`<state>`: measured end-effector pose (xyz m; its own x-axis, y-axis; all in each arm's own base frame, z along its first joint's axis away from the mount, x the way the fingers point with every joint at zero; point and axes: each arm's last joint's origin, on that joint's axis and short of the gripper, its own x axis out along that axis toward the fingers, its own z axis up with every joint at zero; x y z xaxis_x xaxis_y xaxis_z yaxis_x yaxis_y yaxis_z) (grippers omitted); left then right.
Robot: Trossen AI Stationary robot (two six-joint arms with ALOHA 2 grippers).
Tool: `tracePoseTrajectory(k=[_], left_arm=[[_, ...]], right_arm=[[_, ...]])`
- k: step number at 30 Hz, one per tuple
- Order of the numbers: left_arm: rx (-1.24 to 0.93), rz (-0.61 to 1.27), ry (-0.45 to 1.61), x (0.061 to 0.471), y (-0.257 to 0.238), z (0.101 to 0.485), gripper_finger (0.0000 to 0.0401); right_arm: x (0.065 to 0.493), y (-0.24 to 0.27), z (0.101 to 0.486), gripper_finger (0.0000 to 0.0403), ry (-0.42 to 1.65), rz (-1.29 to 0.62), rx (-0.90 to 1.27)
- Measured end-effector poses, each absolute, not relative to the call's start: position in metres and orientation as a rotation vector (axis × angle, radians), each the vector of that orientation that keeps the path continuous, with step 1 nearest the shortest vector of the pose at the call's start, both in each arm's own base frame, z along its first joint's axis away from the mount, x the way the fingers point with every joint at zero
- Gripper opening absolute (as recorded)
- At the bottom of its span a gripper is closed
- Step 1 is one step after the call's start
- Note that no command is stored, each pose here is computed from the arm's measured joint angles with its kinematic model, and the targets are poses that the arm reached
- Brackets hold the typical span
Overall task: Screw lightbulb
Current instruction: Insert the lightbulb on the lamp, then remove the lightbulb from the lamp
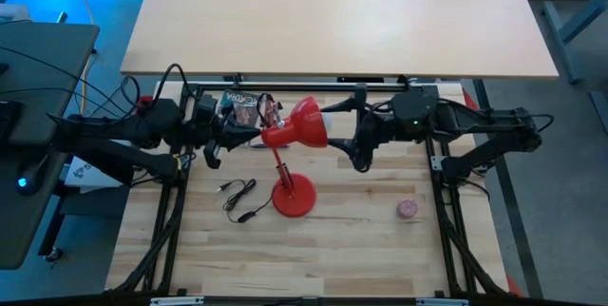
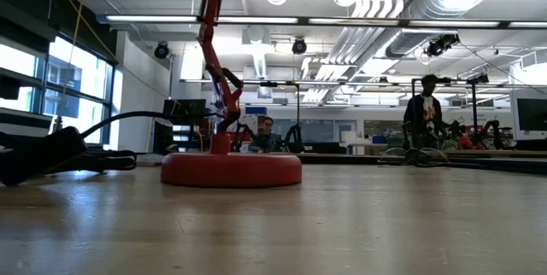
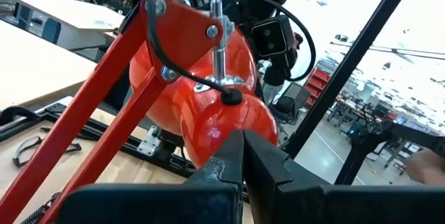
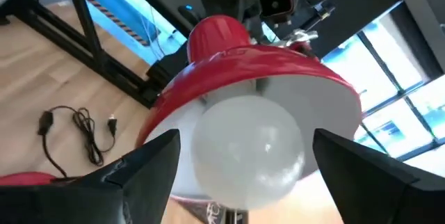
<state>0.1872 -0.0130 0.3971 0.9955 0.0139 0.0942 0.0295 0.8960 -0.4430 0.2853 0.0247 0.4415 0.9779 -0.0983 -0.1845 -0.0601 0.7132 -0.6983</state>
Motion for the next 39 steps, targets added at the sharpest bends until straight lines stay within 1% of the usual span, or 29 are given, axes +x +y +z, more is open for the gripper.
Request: tracePoseTrajectory(k=[7, 12, 15, 17, 21, 25, 27, 29, 31, 34, 35, 36, 37, 39], left_arm=[[-0.447, 0.016, -0.132, 0.174, -0.011, 0.403, 0.0000], [-0.421, 0.083, -0.129, 0.156, -0.008, 0.404, 0.0000], [-0.405, 0.135, -0.127, 0.144, -0.005, 0.405, 0.0000], [-0.413, 0.158, -0.067, 0.137, -0.004, 0.400, 0.0000], [-0.499, 0.184, 0.132, 0.129, -0.005, 0.380, 0.0000], [-0.589, 0.081, 0.367, 0.134, -0.017, 0.351, 0.0000], [-0.627, 0.022, 0.453, 0.140, -0.026, 0.328, 0.0000], [-0.675, -0.030, 0.484, 0.147, -0.037, 0.300, 0.0000], [-0.744, -0.102, 0.460, 0.152, -0.051, 0.269, 0.0000], [-0.905, -0.194, 0.386, 0.154, -0.069, 0.222, 0.0000], [-0.959, -0.205, 0.365, 0.151, -0.074, 0.208, 0.0000], [-1.001, -0.209, 0.342, 0.149, -0.077, 0.196, 0.0000], [-1.027, -0.197, 0.322, 0.146, -0.079, 0.187, 0.0000], [-1.051, -0.127, 0.315, 0.141, -0.080, 0.171, 0.0000]], right_arm=[[0.264, 0.023, 0.452, 0.0320, 0.196, -0.009, -0.695], [0.248, 0.021, 0.458, 0.0320, 0.203, -0.032, -0.658], [0.237, 0.020, 0.460, 0.0320, 0.225, -0.042, -0.555], [0.225, 0.020, 0.459, 0.0320, 0.258, -0.036, -0.434], [0.204, 0.026, 0.449, 0.0320, 0.398, -0.021, -0.175], [0.199, 0.043, 0.426, 0.0312, 0.589, -0.041, 0.074], [0.202, 0.055, 0.405, 0.0290, 0.676, -0.067, 0.132], [0.208, 0.067, 0.378, 0.0245, 0.718, -0.090, 0.195], [0.214, 0.078, 0.347, 0.0179, 0.734, -0.100, 0.287], [0.222, 0.085, 0.299, 0.0052, 0.739, -0.106, 0.488], [0.224, 0.085, 0.284, 0.0027, 0.728, -0.118, 0.554], [0.226, 0.084, 0.270, 0.0018, 0.705, -0.136, 0.619], [0.227, 0.082, 0.259, 0.0018, 0.675, -0.167, 0.685], [0.227, 0.074, 0.236, 0.0015, 0.614, -0.280, 0.796]])
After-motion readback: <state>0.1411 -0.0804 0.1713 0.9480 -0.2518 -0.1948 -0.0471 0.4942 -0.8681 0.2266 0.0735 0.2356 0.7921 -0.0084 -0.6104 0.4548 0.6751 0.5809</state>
